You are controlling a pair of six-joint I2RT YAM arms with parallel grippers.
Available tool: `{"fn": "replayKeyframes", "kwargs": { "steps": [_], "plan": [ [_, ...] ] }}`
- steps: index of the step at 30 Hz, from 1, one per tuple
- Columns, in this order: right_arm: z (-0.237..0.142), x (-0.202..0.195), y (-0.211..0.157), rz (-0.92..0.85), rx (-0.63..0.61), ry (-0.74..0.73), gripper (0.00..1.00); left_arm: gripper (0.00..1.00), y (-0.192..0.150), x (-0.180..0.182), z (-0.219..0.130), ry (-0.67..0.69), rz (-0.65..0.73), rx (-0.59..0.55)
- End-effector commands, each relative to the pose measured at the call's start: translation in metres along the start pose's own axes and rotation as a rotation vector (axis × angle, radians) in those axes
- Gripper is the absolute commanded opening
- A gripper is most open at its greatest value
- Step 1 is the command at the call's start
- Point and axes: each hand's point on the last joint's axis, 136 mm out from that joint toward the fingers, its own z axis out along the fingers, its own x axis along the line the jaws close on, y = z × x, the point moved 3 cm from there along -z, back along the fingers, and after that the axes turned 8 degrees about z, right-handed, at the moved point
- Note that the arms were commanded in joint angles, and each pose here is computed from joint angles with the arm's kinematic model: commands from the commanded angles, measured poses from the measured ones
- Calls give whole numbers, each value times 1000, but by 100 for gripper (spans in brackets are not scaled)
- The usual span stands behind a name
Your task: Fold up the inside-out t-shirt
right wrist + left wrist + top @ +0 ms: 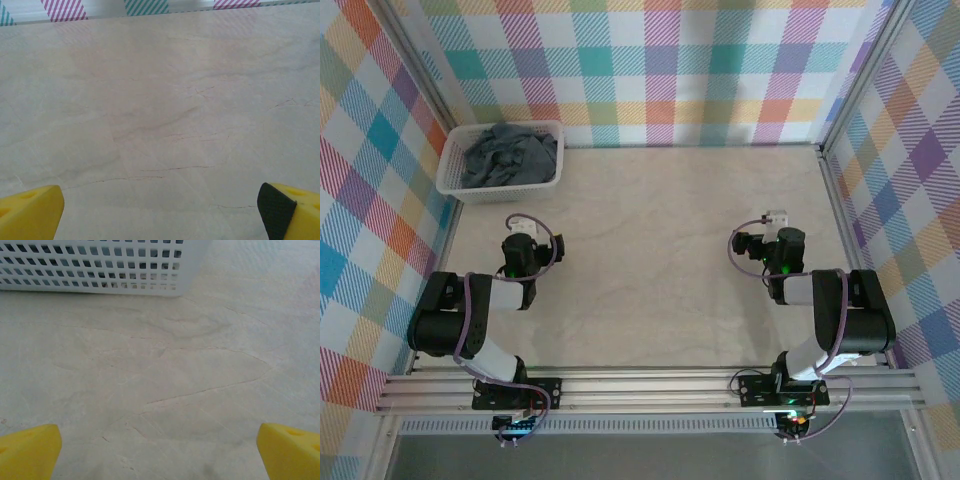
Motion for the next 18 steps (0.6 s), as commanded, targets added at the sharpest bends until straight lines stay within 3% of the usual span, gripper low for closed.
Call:
{"fn": "replayKeyframes", "kwargs": {
  "steps": [1, 18],
  "plan": [
    [-1, 3, 9, -11, -30, 22, 100, 100, 11, -4, 2, -19, 7, -31],
    [-1, 2, 9, -10, -32, 15, 100, 100, 11, -3, 3, -26, 2, -30]
  ]
}}
